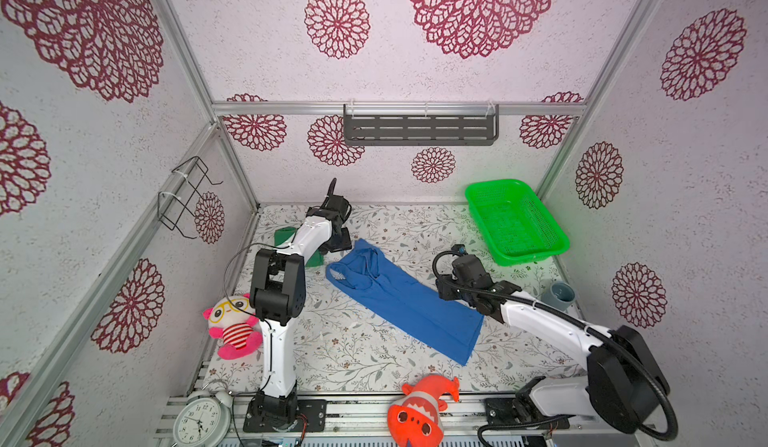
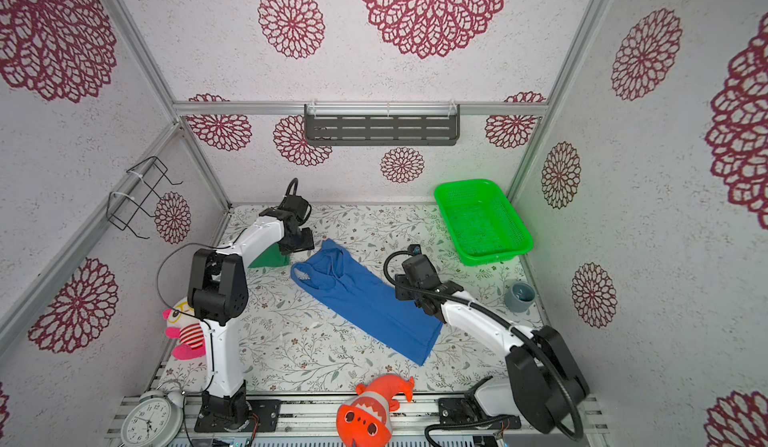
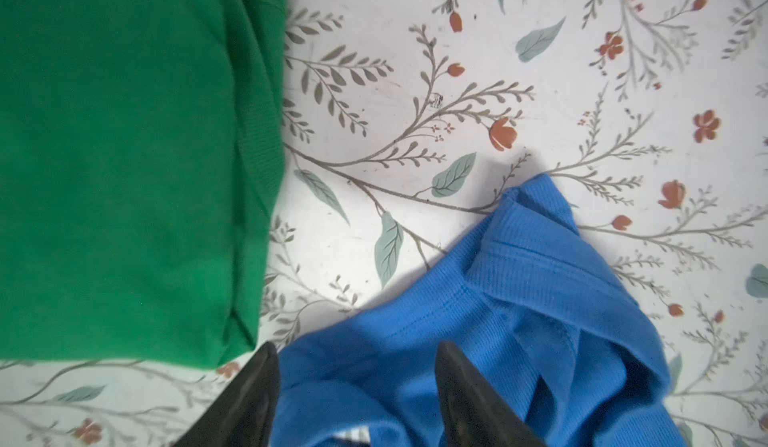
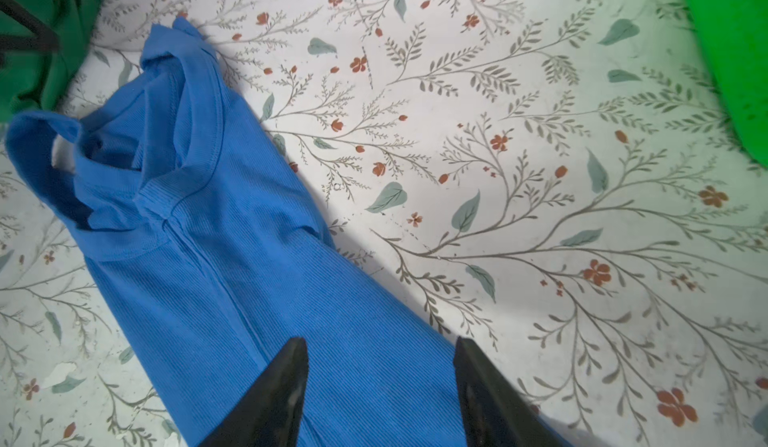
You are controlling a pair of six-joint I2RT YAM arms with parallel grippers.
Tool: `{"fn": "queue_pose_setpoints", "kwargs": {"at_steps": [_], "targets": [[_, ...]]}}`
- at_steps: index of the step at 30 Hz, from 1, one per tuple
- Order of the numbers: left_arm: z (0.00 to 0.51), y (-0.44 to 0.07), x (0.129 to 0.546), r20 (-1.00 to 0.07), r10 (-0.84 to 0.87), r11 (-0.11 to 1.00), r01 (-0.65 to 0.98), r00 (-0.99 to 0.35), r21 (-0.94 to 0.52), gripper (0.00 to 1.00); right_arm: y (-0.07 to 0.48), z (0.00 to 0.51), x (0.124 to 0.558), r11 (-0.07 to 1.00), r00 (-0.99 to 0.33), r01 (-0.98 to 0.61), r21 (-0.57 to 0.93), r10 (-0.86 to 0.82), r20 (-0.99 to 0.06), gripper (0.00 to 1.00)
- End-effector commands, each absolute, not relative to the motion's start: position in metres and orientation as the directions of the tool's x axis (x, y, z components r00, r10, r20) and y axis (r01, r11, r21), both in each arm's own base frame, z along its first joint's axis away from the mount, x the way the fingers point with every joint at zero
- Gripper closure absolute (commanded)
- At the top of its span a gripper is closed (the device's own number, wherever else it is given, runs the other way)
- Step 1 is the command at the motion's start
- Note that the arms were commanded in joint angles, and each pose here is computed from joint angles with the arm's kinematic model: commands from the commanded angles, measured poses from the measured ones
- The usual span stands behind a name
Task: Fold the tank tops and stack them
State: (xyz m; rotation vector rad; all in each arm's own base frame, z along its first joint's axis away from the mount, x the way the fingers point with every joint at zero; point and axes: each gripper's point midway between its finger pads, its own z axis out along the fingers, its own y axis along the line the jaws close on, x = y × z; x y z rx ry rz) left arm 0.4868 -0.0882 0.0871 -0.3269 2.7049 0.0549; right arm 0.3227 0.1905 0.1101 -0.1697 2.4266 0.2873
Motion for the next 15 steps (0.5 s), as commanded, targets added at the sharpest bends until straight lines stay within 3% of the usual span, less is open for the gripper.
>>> {"fn": "queue_pose_setpoints", "kwargs": {"at_steps": [1,3,6,15], "targets": [[0.103,-0.094,0.472,-0.413,-0.204,0.977,-0.214,-0.888,-0.021,0.40,0.199,0.097,0.318,0.955,-0.796,-0.261,0.145,-0.128,-0.591,0.52],[0.093,-0.108,0.462,-0.372,-0.233,0.972,-0.216,-0.899,-0.087,0.45,0.206,0.089,0.320,0.949,-0.808,-0.272,0.158,-0.136,-0.573,0.58],[0.079,-0.117,0.444,-0.343,-0.217,0.976,-0.214,-0.914,-0.048,0.53,0.210,0.080,0.323,0.949,-0.823,-0.274,0.158,-0.146,-0.549,0.60],[0.058,-0.121,0.389,-0.313,-0.275,0.960,-0.275,-0.909,-0.044,0.61,0.218,0.058,0.332,0.945,-0.836,-0.294,0.144,-0.181,-0.519,0.64]]}}
